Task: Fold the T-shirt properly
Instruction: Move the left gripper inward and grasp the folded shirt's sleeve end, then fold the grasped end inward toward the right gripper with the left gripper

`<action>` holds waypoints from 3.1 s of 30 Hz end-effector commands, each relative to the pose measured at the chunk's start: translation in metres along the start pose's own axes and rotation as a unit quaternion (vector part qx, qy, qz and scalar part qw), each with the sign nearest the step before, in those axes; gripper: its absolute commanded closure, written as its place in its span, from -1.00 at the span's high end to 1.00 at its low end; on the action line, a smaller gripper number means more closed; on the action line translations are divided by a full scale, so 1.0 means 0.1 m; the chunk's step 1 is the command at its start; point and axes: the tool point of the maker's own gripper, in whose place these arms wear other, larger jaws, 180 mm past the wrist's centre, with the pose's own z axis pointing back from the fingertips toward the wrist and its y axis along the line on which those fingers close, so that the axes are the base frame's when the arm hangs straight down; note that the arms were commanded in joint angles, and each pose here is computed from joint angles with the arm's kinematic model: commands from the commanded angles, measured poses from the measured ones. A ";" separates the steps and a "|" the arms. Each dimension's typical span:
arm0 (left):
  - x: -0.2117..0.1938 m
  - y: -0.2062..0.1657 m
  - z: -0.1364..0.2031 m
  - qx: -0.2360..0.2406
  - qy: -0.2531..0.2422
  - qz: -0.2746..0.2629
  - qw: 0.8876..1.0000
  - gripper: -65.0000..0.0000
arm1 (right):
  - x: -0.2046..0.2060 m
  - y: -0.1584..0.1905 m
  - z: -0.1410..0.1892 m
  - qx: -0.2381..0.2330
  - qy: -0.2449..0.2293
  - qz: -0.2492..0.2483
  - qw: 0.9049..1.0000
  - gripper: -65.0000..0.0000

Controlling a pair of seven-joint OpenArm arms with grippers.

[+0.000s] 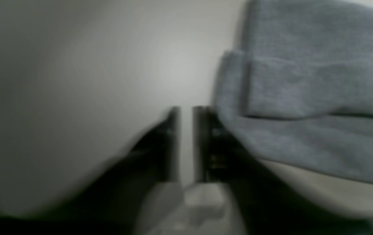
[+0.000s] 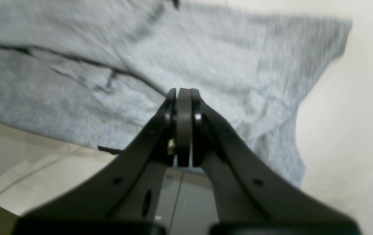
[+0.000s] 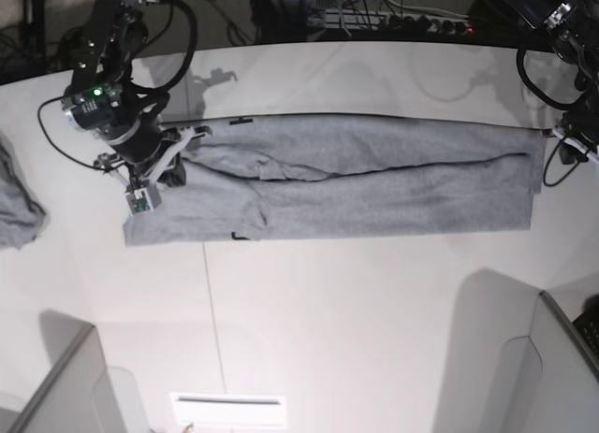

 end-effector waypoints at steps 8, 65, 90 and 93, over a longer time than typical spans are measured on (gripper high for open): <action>0.00 -0.17 -0.31 -0.073 -0.041 0.066 0.994 1.00 | 0.10 0.39 -0.05 0.053 -0.016 0.025 0.998 -1.00; 0.33 -1.09 -0.02 -0.111 -0.066 -0.167 0.977 -1.00 | 0.00 0.53 -0.04 0.069 -0.006 0.026 0.997 -1.00; 0.07 -2.85 0.02 -0.271 -0.058 -0.147 0.950 -1.00 | -0.06 0.54 -0.03 0.070 0.000 0.023 0.997 -1.00; 0.06 -2.94 0.04 -0.281 -0.058 -0.142 0.947 -1.00 | -0.06 0.54 -0.03 0.070 0.000 0.023 0.997 -1.00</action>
